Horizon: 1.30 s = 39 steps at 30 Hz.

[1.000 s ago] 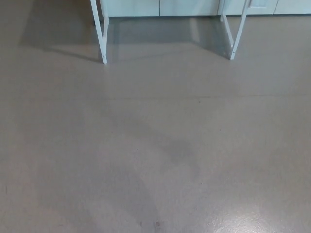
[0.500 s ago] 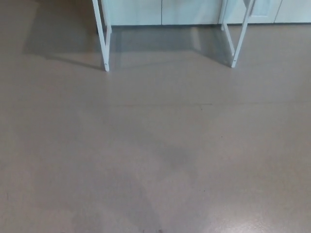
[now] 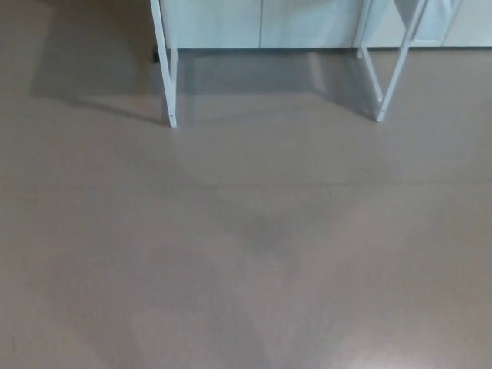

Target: The robot walks towards a table in front, picks a shampoo with left hand and puts it in a small grey container

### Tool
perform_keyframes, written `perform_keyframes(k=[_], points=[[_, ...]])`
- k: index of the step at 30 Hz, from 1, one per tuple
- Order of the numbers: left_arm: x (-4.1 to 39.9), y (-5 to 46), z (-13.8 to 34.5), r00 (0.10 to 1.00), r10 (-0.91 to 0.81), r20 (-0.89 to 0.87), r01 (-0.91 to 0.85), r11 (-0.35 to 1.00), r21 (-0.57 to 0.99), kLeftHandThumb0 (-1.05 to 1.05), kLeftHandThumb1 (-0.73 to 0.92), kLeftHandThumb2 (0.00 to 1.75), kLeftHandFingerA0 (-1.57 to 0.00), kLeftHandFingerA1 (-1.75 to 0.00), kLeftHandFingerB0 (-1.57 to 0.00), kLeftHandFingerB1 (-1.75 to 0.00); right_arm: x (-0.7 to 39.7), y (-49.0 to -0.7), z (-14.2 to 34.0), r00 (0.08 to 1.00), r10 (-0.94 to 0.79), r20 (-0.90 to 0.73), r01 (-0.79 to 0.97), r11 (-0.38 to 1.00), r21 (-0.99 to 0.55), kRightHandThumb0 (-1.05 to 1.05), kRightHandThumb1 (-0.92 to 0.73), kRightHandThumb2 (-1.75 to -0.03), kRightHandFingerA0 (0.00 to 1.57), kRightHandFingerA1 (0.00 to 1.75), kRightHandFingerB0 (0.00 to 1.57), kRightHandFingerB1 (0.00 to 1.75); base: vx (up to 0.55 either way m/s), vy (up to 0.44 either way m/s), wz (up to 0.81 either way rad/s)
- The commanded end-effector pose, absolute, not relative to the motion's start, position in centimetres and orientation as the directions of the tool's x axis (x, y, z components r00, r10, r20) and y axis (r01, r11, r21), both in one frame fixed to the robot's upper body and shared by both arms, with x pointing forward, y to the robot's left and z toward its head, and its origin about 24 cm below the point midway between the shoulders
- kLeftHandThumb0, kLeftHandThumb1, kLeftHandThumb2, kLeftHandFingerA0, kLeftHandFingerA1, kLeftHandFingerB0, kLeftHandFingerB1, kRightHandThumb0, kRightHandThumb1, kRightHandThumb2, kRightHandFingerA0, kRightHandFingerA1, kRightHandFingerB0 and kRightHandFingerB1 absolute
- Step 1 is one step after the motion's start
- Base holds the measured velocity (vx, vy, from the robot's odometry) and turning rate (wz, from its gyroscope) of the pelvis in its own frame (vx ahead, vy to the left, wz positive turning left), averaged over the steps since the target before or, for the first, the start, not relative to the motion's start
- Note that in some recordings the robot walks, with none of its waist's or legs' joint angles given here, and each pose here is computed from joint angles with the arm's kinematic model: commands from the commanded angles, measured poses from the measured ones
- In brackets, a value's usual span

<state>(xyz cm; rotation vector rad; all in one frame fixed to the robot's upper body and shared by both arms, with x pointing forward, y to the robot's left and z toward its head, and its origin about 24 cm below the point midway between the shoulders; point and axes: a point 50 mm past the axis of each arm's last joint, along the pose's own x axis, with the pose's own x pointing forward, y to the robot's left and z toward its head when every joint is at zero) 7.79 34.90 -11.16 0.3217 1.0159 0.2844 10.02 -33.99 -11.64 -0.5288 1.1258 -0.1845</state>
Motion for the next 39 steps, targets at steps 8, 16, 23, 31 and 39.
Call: perform_keyframes(k=[8,16,23,31,39], points=[[8.23,35.1,-10.8,0.528,0.356,-0.771,-0.046,0.918,0.393,-0.33,0.5,0.75,-0.59,-0.66,-0.33,-0.48,10.48,-34.44,-11.3,0.428,-0.399,-0.811,-0.133,0.86,-0.493,-0.26,-0.64,-0.59,0.75,0.53,0.52,0.42,0.36,-0.162,0.18],[8.27,35.01,-10.77,0.54,0.348,-0.767,-0.048,0.922,0.384,-0.24,0.62,0.58,-0.64,-0.61,-0.44,-0.42,10.67,-34.42,-11.25,0.419,-0.363,-0.832,-0.174,0.867,-0.466,-0.26,-0.65,-0.59,0.76,0.53,0.52,0.42,0.38,0.047,-0.14],[8.07,35.05,-10.9,0.518,0.35,-0.781,-0.032,0.92,0.391,-0.24,0.6,0.58,-0.68,-0.59,-0.45,-0.41,10.35,-34.29,-11.43,0.413,-0.369,-0.833,-0.169,0.868,-0.468,-0.26,-0.65,-0.59,0.72,0.53,0.51,0.43,0.42,0.192,-0.19],[8.23,35.05,-10.87,0.519,0.347,-0.781,-0.03,0.921,0.389,-0.26,0.61,0.6,-0.66,-0.61,-0.46,-0.41,10.55,-34.29,-11.39,0.412,-0.365,-0.835,-0.174,0.868,-0.465,-0.27,-0.66,-0.59,0.75,0.53,0.51,0.42,0.4,-0.025,0.15],[7.98,34.89,-11.04,0.509,0.338,-0.792,0.007,0.918,0.396,-0.22,0.61,0.58,-0.66,-0.62,-0.44,-0.4,9.73,-34.46,-11.49,0.397,-0.364,-0.842,-0.166,0.874,-0.456,-0.26,-0.65,-0.59,0.74,0.54,0.51,0.43,0.51,-0.14,0.2]])
